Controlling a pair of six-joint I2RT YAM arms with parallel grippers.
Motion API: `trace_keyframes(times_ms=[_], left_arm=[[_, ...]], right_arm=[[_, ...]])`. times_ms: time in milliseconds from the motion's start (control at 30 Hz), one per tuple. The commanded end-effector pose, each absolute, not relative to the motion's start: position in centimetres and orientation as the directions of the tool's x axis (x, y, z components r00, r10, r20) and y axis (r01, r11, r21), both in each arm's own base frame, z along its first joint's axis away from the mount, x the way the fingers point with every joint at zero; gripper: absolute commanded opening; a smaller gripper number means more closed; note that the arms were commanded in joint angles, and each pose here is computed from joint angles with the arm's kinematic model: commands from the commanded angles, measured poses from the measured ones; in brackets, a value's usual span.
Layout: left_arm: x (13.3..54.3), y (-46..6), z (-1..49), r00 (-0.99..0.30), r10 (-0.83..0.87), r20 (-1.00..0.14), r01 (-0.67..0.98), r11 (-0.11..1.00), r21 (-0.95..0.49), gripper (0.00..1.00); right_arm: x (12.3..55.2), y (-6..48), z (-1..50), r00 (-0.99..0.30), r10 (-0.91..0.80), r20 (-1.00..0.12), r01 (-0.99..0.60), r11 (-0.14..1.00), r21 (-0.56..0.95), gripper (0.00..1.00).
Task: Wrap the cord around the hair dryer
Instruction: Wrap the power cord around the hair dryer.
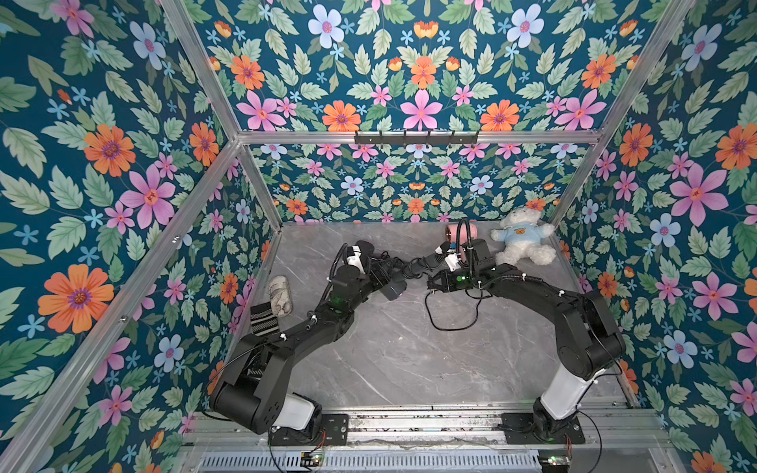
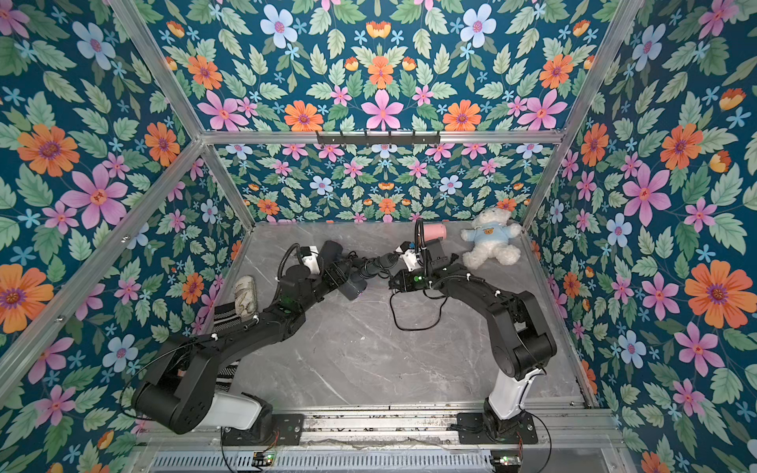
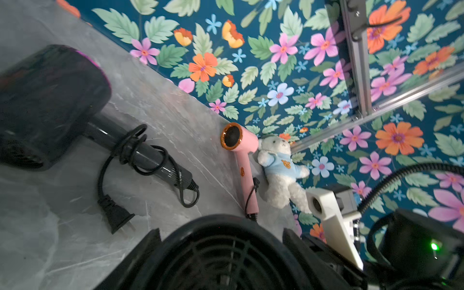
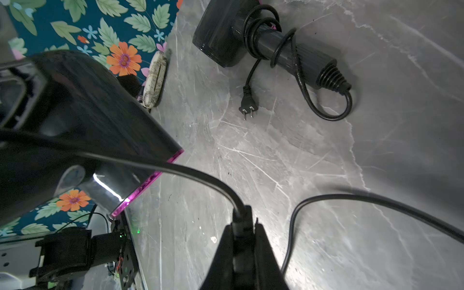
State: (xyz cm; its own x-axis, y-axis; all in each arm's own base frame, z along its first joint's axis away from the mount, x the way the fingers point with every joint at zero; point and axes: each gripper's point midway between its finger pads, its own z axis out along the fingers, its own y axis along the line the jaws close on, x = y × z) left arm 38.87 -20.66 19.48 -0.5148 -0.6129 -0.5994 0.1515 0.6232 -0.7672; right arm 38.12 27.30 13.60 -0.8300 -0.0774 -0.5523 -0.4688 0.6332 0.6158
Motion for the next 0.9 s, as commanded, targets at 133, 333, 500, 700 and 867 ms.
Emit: trace_keyframes(times_ms=[133, 333, 500, 700, 867], left_arm=[[39.5, -17.4, 20.7, -0.325, -0.754, -0.57, -0.032, 0.611, -0.791, 0.0], [39.0, -16.1, 20.8, -0.281, -0.627, -0.726, -0.166, 0.777, -0.607, 0.0], [38.6, -14.9, 20.1, -0.278, -0.529, -0.802, -0.26, 0.845, -0.467, 0.0], [38.3, -14.4, 19.2, -0.296, -0.488, -0.821, -0.301, 0.863, -0.405, 0.0], [38.2, -13.7, 18.5, -0.336, -0.433, -0.836, -0.345, 0.883, -0.318, 0.0]], right_arm=[[38.7, 28.3, 14.7, -0.821, 0.056, -0.568, -0.438, 0.576, 0.69, 0.0], [36.1, 29.2, 14.2, -0.79, -0.041, -0.612, -0.483, 0.656, 0.579, 0.0], [33.3, 29.1, 14.3, -0.776, -0.1, -0.623, -0.503, 0.694, 0.515, 0.0], [31.2, 28.4, 14.4, -0.778, -0.15, -0.61, -0.513, 0.712, 0.479, 0.0], [30.5, 26.8, 14.3, -0.78, -0.17, -0.602, -0.493, 0.759, 0.425, 0.0]])
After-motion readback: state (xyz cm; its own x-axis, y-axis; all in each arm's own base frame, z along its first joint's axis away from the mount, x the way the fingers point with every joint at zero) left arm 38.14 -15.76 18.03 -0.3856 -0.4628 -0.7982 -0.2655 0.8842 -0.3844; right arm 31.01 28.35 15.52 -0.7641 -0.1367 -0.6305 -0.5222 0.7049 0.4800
